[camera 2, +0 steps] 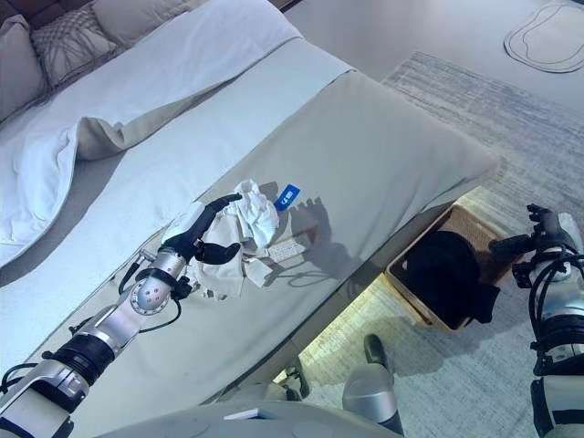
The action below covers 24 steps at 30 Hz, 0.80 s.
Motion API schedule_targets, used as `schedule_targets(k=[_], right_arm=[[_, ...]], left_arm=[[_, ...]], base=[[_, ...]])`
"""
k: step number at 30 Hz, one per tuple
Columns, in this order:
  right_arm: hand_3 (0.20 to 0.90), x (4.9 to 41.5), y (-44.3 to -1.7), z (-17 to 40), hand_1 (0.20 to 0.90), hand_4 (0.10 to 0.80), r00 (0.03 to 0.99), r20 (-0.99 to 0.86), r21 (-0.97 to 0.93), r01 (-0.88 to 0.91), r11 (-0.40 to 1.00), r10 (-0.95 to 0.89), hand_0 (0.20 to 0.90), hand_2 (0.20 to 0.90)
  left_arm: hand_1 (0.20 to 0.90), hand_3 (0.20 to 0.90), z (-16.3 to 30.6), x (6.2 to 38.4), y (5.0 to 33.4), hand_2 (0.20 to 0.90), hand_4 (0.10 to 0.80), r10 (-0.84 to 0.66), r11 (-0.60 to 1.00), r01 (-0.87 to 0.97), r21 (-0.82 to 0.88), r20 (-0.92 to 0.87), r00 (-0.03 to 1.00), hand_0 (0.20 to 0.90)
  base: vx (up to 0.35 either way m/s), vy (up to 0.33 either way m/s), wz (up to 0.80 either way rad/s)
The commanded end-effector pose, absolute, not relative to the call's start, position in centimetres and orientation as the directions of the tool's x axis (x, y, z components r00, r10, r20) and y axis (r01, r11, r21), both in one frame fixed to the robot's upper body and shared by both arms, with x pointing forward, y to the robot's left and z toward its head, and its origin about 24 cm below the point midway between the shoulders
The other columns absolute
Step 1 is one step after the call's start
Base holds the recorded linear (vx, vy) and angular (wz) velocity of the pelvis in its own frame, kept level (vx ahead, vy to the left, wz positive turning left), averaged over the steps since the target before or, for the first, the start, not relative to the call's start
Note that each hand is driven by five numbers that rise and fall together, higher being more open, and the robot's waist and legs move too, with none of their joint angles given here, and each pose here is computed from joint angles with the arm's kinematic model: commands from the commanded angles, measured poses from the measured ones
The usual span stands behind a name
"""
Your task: Pick up the clothes from the bed and place them into the basket
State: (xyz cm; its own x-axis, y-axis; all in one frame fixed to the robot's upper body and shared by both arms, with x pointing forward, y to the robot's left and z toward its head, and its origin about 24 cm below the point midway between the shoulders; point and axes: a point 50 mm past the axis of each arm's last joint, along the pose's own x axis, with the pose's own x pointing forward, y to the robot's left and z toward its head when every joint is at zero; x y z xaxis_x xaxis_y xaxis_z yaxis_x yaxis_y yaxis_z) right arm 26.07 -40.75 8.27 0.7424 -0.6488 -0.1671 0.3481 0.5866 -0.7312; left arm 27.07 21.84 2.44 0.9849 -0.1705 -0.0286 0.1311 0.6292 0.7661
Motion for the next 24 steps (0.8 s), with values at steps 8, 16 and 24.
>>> schedule_targets(k=[8,16,24], right_arm=[[0.9,32.4,-35.1,16.7,0.9,0.8,0.923,0.179,-0.598,0.377,0.707,-0.34,0.9,0.9],[0.9,34.4,-30.7,17.5,0.9,0.8,0.981,0.176,-0.765,0.191,0.615,-0.087,0.9,0.9],[0.9,35.7,-26.6,20.2,0.9,0.8,0.948,0.315,-0.893,0.28,0.353,0.047,0.9,0.9]], left_arm=[[0.9,0.9,7.2,28.6,22.1,0.9,0.8,-0.148,0.695,-0.103,0.711,0.283,0.948,0.9],[0.9,0.9,6.4,27.6,24.2,0.9,0.8,-0.062,0.692,-0.169,0.702,0.292,0.955,0.9],[0.9,0.9,7.6,27.0,24.7,0.9,0.8,-0.041,0.701,-0.271,0.66,0.416,0.908,0.9]], base=[[-0.004,-0.017,0.19],[0.006,-0.012,0.25],[-0.07,0.0,0.43]])
